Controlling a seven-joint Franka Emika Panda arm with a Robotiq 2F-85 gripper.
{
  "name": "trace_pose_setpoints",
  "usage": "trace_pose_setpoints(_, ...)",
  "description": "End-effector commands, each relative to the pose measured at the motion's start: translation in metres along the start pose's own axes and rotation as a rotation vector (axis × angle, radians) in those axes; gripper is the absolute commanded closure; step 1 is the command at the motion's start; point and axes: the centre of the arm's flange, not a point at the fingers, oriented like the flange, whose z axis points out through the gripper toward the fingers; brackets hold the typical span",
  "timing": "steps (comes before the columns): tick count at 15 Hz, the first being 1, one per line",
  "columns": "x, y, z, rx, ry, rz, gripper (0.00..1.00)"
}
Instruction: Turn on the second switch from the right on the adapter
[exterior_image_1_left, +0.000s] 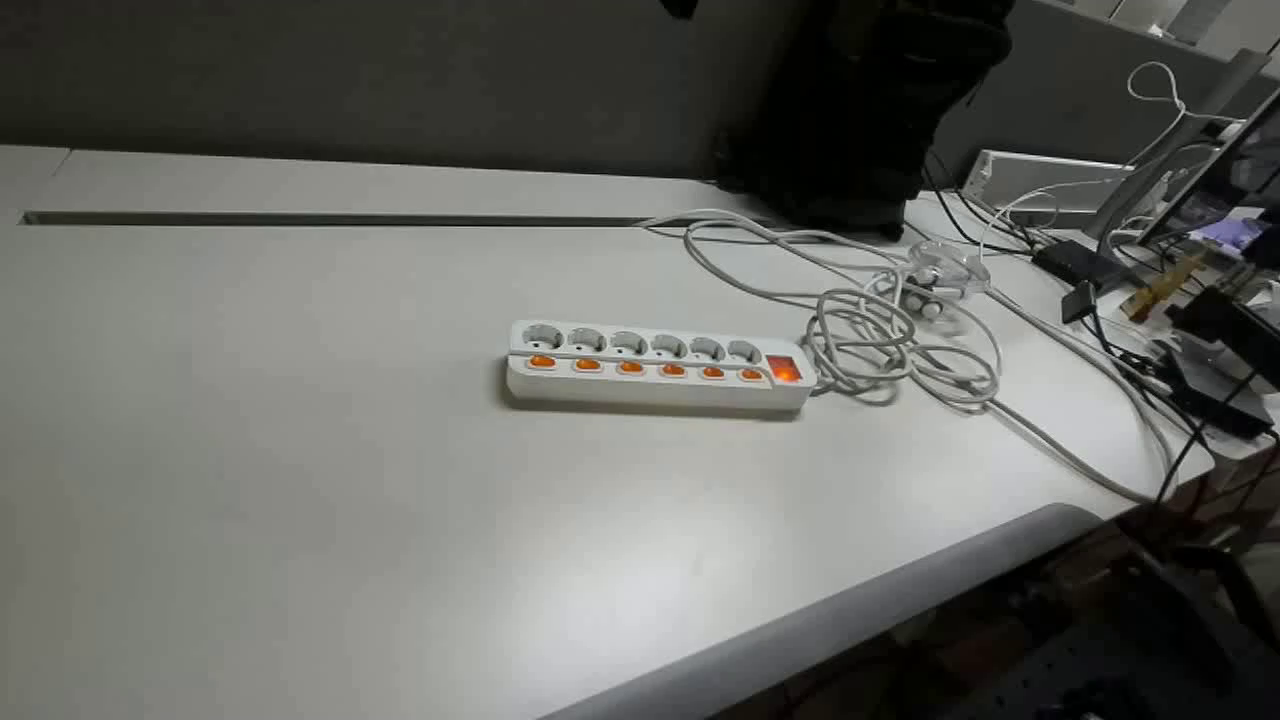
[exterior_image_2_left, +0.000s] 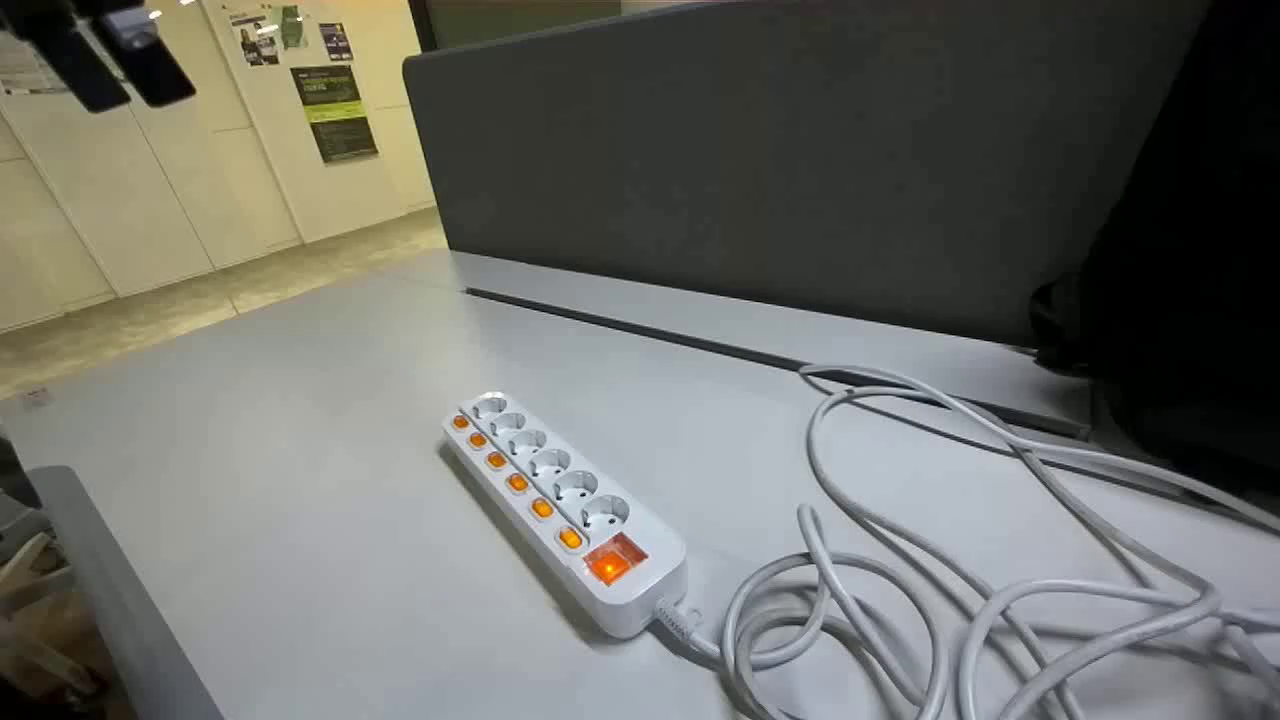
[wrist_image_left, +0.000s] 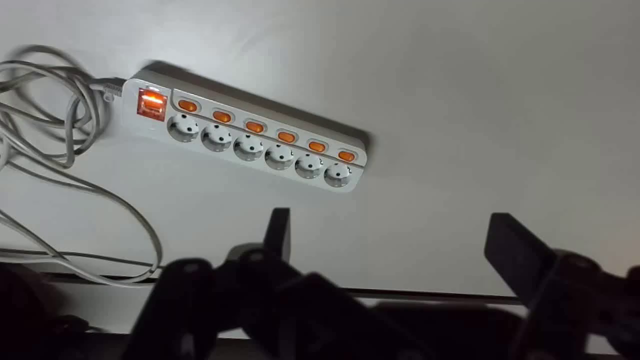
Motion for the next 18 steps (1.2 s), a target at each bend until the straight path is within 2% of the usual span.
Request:
trace_pose_setpoints(1, 0.000, 0.000, 0.000, 0.000, 0.000, 0.000, 0.00)
trace_pose_setpoints(11, 0.002, 0.003, 0.003, 0.002, -0.010, 0.019, 0.00)
trace_pose_setpoints(15, 0.009, 0.038, 0.024, -0.002, -0.018, 0.134, 0.00)
trace_pose_setpoints(18, 0.013, 0.073, 0.045, -0.044, -0.012, 0.227, 0.00)
